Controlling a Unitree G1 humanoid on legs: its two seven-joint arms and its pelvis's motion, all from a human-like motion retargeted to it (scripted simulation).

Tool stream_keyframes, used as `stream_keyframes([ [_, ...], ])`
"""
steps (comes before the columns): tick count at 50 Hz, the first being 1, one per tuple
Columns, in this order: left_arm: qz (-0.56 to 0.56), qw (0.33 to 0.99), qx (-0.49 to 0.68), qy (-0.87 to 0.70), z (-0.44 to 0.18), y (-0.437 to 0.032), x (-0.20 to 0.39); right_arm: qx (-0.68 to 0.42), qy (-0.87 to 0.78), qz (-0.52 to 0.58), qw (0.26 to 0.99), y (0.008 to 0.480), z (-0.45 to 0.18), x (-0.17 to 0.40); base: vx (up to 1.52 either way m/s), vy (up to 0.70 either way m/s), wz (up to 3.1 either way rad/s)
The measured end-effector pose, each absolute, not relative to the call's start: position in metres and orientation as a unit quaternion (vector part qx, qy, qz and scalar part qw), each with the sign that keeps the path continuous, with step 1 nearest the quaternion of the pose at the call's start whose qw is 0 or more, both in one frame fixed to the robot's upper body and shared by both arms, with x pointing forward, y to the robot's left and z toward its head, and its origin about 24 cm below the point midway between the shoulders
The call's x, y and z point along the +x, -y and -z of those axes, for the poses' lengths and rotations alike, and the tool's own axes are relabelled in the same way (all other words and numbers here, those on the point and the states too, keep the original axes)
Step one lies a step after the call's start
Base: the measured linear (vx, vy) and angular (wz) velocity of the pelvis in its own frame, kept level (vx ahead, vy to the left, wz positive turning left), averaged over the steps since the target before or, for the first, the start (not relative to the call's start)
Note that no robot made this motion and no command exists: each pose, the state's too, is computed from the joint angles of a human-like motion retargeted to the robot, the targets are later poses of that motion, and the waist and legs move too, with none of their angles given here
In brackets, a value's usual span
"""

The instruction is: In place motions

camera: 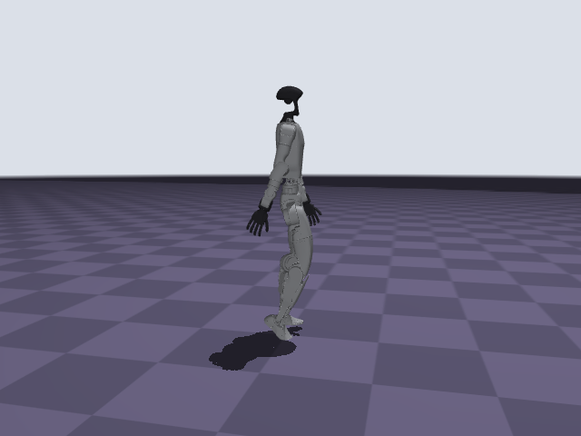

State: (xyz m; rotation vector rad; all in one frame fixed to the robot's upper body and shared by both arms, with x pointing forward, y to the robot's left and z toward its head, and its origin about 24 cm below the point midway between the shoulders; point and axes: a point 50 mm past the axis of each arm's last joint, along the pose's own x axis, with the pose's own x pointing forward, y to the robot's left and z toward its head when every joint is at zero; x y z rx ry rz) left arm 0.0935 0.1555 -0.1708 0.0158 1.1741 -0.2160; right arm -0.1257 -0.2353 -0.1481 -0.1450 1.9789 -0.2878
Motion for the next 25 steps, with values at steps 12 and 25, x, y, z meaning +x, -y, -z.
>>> stream_keyframes([
  [12, -0.147, 0.528, -0.119, -0.828, 0.148, -0.176, -0.154, -0.234, -0.337, -0.170, 0.896, 0.149, 0.085, 0.271, -0.22, -0.29, -0.94],
  [25, -0.139, 0.557, -0.128, -0.809, 0.153, -0.178, -0.142, -0.212, -0.241, -0.180, 0.930, 0.123, 0.065, 0.284, 0.08, 0.01, 0.07],
])
